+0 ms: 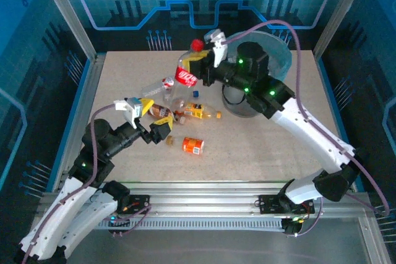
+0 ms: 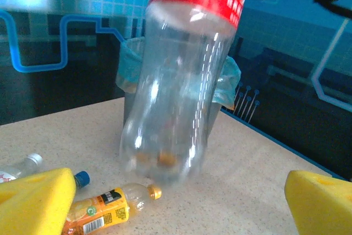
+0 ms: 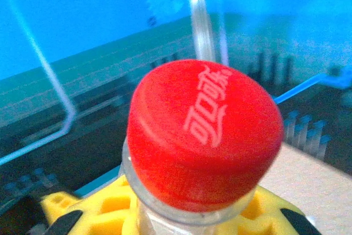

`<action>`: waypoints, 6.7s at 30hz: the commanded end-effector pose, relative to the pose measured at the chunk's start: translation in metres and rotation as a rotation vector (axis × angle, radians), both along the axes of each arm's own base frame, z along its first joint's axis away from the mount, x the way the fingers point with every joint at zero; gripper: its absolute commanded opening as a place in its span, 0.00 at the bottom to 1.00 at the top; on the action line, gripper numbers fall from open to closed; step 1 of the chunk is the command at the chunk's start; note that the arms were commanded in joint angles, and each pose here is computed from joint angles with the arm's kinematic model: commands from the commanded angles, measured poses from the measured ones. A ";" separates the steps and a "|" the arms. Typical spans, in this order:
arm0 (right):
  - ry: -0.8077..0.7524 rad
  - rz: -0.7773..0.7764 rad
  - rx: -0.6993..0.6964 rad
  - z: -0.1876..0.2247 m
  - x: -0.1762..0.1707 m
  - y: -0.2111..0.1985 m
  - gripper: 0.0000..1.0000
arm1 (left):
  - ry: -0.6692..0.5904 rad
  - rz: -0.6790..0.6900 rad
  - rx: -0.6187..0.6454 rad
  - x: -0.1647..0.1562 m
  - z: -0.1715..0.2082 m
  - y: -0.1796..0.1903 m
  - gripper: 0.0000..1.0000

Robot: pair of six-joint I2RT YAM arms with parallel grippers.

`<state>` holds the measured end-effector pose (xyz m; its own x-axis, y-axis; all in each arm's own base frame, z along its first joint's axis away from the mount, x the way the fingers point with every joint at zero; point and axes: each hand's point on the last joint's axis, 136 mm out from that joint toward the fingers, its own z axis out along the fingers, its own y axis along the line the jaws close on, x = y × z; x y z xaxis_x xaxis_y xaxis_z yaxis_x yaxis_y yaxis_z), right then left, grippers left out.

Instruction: Put the plastic bottles in the bin

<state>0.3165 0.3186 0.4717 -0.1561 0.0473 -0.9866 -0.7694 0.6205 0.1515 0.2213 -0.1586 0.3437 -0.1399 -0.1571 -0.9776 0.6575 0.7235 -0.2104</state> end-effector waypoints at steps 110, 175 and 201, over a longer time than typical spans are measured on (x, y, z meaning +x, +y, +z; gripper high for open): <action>0.151 -0.632 -0.237 -0.055 0.125 -0.139 0.71 | 0.800 1.068 0.082 0.024 -0.126 0.199 0.99; 0.252 -0.532 -0.153 -0.130 0.091 -0.146 0.77 | 1.395 1.090 0.122 0.026 -0.300 0.210 0.94; 0.305 -0.520 -0.154 -0.133 0.084 -0.145 0.77 | 1.389 0.981 0.188 0.054 -0.311 0.196 0.68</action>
<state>0.4030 0.1808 0.3274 -0.4378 0.0241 -0.8987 -0.3154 0.9320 0.1786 0.2595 0.0401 0.0237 -0.7507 -0.6321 -0.1922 -0.6366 0.7699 -0.0454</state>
